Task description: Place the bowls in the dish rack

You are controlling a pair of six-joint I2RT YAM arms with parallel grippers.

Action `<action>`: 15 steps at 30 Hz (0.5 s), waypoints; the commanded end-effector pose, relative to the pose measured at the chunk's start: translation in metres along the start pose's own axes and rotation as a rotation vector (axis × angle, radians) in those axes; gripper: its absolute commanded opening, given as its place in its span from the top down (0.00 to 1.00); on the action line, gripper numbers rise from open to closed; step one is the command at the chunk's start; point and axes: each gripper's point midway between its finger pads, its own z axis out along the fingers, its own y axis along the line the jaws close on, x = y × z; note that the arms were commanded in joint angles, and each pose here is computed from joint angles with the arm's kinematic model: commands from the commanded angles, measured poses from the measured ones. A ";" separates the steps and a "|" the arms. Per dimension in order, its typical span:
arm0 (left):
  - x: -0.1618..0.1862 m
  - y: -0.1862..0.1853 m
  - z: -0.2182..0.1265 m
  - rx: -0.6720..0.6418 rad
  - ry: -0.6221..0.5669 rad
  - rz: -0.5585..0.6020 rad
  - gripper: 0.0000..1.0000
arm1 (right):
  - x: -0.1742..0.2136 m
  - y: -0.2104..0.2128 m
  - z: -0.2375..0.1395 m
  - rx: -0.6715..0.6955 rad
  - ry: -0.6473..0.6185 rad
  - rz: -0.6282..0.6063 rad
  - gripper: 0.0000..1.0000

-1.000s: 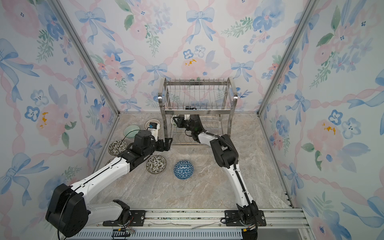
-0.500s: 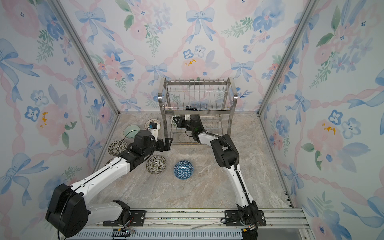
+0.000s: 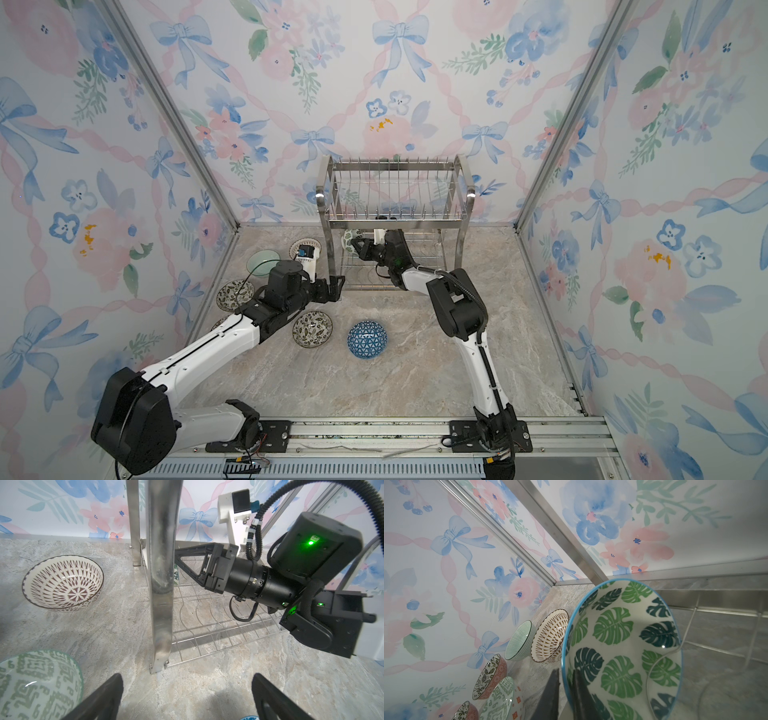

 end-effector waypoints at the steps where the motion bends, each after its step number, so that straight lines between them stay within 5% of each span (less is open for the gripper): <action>1: -0.005 0.003 -0.006 -0.005 -0.027 -0.009 0.02 | -0.026 0.022 -0.015 -0.028 -0.051 -0.057 0.83; 15: -0.003 -0.001 -0.015 -0.012 -0.035 0.003 0.02 | -0.005 0.035 -0.054 0.014 -0.019 -0.093 0.83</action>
